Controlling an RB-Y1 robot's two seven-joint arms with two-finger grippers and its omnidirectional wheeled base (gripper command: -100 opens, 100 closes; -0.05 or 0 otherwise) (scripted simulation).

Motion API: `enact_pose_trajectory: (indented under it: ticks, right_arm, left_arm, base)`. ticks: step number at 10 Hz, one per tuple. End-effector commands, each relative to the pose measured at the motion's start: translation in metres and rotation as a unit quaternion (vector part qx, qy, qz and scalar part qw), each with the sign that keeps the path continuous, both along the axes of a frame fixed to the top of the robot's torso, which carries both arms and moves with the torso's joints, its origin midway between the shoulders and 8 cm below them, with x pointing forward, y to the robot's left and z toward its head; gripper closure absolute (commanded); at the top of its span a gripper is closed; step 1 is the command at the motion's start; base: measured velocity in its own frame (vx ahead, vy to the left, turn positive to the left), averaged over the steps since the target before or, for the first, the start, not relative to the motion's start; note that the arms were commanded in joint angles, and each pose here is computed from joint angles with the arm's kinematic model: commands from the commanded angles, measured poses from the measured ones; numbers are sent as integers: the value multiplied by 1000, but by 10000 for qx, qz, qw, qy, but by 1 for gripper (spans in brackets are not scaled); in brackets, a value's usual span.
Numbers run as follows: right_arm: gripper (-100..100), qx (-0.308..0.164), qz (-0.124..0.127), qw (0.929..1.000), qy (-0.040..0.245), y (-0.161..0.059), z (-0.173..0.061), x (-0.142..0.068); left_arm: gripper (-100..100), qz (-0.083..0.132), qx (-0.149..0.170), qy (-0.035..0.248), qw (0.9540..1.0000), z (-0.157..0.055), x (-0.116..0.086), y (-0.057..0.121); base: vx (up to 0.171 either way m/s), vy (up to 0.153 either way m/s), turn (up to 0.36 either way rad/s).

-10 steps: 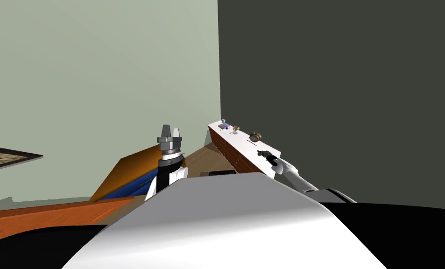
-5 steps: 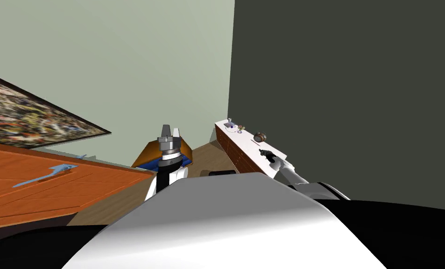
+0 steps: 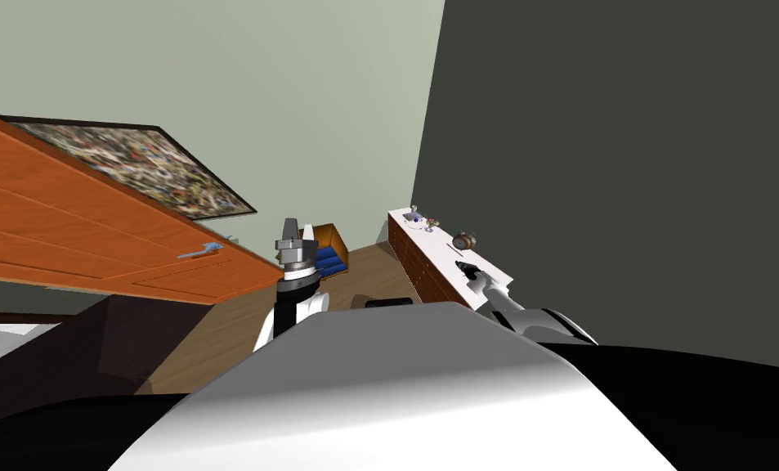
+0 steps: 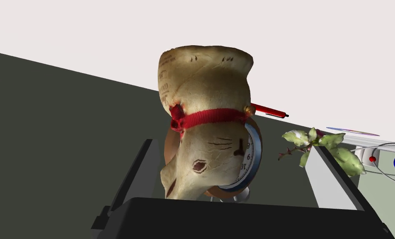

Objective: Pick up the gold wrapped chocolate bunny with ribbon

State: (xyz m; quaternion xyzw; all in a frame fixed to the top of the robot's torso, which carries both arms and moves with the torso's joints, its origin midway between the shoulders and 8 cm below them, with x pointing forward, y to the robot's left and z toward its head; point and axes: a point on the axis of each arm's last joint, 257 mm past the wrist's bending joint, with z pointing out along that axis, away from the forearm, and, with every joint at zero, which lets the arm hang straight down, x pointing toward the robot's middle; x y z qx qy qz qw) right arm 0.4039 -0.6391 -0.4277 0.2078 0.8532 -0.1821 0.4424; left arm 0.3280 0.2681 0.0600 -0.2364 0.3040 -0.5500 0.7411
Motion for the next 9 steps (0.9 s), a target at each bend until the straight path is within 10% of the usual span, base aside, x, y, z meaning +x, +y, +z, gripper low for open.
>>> enact_pose_trajectory:
  ticks: [1, 2, 3, 7, 8, 9]
  right_arm:
    - [-100, 37, -165, 9998, 61, -4, -5, -5]
    - [-100, 17, -117, 9999, 31, -4, -2, -3]
    - [100, 19, -128, 9999, 39, -5, -3, -4]
    - [100, 34, -146, 9999, 29, -5, -3, -4]
    - [0, 34, -147, 9999, 30, -5, -3, -4]
    - [100, -34, 95, 9999, 29, 0, -1, -3]
  left_arm:
    - [0, 0, 0, 0, 10000, 0, 0, 0]
    - [0, 1, 0, 1, 10000, 0, 0, 0]
    - [0, 1, 0, 2, 10000, 0, 0, 0]
    - [0, 2, 0, 2, 10000, 0, 0, 0]
    - [0, 2, 0, 2, 10000, 0, 0, 0]
    - [0, 2, 0, 2, 10000, 0, 0, 0]
  base:
    - [-144, -17, 238]
    - [-49, -3, 27]
    - [-12, -2, -13]
    - [0, 0, 0]
    - [0, 0, 0]
    - [157, 0, -339]
